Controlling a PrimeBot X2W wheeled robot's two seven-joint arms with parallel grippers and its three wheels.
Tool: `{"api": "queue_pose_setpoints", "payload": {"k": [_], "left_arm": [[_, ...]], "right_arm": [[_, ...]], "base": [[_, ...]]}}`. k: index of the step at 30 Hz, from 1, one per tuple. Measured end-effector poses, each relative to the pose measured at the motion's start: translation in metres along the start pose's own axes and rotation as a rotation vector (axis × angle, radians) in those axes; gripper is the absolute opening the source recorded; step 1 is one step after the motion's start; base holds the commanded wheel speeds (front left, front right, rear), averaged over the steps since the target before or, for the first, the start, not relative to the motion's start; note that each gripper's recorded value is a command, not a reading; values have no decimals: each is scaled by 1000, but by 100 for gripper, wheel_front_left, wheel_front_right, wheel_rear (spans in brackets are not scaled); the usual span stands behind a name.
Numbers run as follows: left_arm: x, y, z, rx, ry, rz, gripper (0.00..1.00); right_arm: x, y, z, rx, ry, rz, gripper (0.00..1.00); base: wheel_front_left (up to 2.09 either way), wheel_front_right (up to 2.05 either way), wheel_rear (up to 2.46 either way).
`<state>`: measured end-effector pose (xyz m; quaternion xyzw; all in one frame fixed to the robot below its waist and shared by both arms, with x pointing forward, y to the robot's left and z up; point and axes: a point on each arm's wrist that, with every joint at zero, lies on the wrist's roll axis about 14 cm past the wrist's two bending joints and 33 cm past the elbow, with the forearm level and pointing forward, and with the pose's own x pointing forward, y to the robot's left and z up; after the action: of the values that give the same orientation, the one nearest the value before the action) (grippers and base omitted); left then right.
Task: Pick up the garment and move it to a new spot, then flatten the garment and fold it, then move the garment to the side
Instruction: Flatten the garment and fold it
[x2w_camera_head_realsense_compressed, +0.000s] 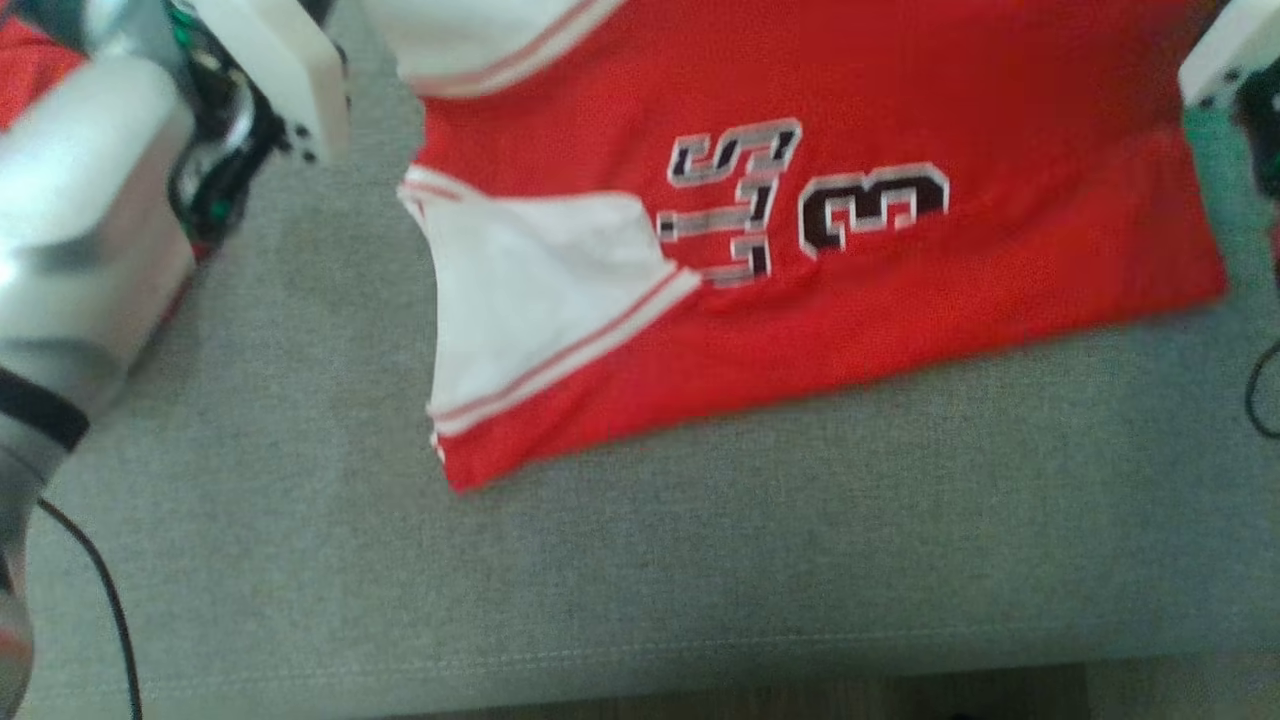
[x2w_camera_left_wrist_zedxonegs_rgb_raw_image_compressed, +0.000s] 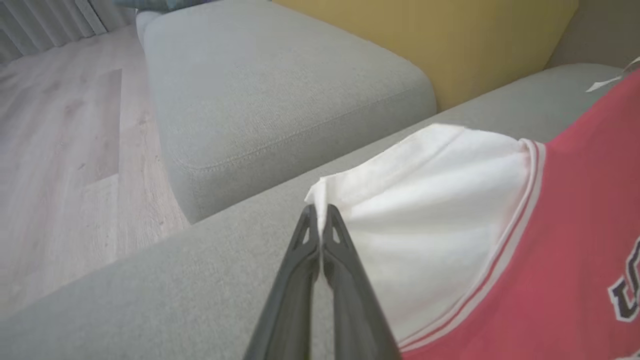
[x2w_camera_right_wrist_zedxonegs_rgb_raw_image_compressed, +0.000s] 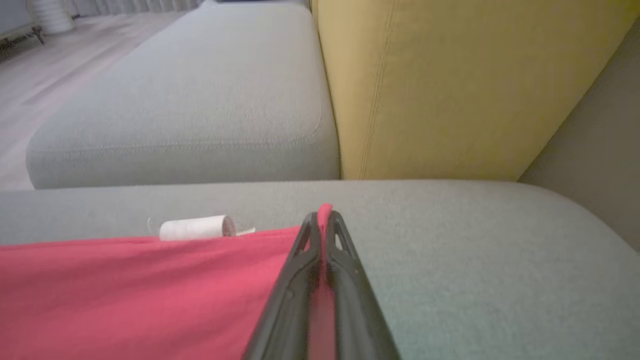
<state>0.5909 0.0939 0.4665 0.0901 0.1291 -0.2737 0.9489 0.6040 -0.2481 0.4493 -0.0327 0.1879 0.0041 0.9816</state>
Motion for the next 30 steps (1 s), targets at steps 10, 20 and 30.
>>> {"api": "queue_pose_setpoints", "payload": {"k": [10, 20, 30], "left_arm": [[28, 22, 42, 24, -126, 73, 0], [-9, -15, 13, 5, -67, 6, 0], [-58, -49, 0, 19, -72, -70, 0]], "right_arm": [[10, -1, 34, 43, -157, -24, 0], [-25, 10, 0, 16, -75, 6, 0], [-56, -3, -25, -37, 59, 2, 0]], "base": [[0, 0, 0], [0, 0, 0], [0, 0, 0]]}}
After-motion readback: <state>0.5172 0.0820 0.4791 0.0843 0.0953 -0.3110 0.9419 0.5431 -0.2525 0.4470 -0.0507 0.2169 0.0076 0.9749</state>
